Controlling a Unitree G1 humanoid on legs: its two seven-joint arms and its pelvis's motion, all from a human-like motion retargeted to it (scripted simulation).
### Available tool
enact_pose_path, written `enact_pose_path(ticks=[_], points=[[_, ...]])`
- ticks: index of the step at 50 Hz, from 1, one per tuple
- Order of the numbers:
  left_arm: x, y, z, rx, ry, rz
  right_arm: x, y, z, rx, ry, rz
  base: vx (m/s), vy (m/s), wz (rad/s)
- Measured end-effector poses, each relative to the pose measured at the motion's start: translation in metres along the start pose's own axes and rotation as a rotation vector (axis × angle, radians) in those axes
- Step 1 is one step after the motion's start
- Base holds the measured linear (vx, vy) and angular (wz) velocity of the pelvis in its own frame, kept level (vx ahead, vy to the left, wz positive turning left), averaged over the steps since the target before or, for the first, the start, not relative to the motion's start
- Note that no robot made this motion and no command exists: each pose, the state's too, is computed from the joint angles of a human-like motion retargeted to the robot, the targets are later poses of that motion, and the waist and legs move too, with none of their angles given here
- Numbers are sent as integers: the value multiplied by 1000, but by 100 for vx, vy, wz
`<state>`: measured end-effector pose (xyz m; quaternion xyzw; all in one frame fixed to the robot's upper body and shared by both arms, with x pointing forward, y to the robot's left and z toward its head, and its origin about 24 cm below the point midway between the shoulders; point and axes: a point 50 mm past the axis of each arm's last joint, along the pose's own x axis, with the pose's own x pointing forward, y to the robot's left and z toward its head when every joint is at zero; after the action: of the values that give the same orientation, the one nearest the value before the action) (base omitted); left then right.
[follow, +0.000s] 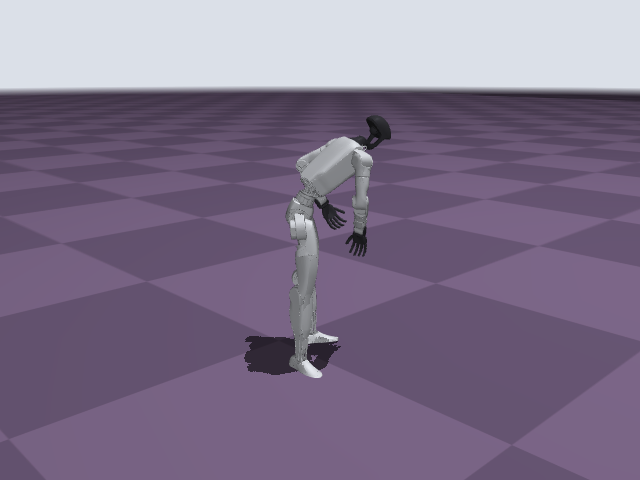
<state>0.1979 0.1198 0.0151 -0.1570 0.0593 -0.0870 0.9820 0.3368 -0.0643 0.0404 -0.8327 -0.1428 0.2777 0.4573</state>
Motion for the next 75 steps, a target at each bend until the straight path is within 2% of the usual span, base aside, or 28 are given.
enact_pose_path(ticks=[4, 9, 12, 16, 19, 23, 32, 36, 41, 45, 49, 54, 57, 61, 64, 69, 72, 75], points=[[8, -16, 26, -38, -126, -33, 5, -52, -26, -12, 73, -153, 7, 1, 46], [61, -65, 65, -96, -287, -139, -1, -137, -94, -87, 269, -325, 6, 1, 57], [101, -98, 86, -151, -296, -192, -16, -176, -139, -189, 407, -333, 0, -1, 39], [140, -126, 100, -175, -230, -183, -32, -195, -180, -293, 532, -242, -1, -1, 27], [152, -126, 99, -151, -189, -151, -33, -188, -187, -317, 545, -188, 1, -3, 20], [140, -99, 81, -163, -153, -147, -18, -154, -165, -263, 435, -155, 0, 0, 0], [37, -8, -1, -320, 105, -22, 1, -11, -21, -20, -22, 40, 0, 0, 0], [23, -5, -6, -348, 120, 5, -3, 1, 3, 55, -92, 58, 0, 0, 0], [65, -53, 37, -363, -38, -112, -3, -56, -64, 13, 97, -99, -3, -2, 11], [111, -128, 87, -334, -144, -310, -23, -121, -149, -121, 347, -168, -6, -3, 21], [137, -197, 127, -220, -210, -389, -55, -172, -209, -116, 582, -281, -3, -2, 15], [150, -226, 144, -37, -265, -360, -72, -195, -232, -112, 668, -350, 0, 0, 0], [150, -214, 132, 17, -257, -382, -62, -176, -225, -171, 627, -248, 0, 0, 0], [135, -167, 93, 8, -185, -412, -34, -121, -194, -186, 508, -45, 0, -2, -19], [112, -117, 55, -57, -83, -348, -14, -71, -150, -82, 387, 44, -1, -2, -36], [65, -37, 0, -193, 74, -103, -6, 0, -48, 141, 102, 80, -3, 0, -48], [45, -15, -8, -210, 82, -27, -15, 23, -12, 259, 20, 100, -5, 2, -53], [44, -18, 5, -186, 25, -63, -22, 22, -21, 178, 34, 84, -7, 0, -52]])
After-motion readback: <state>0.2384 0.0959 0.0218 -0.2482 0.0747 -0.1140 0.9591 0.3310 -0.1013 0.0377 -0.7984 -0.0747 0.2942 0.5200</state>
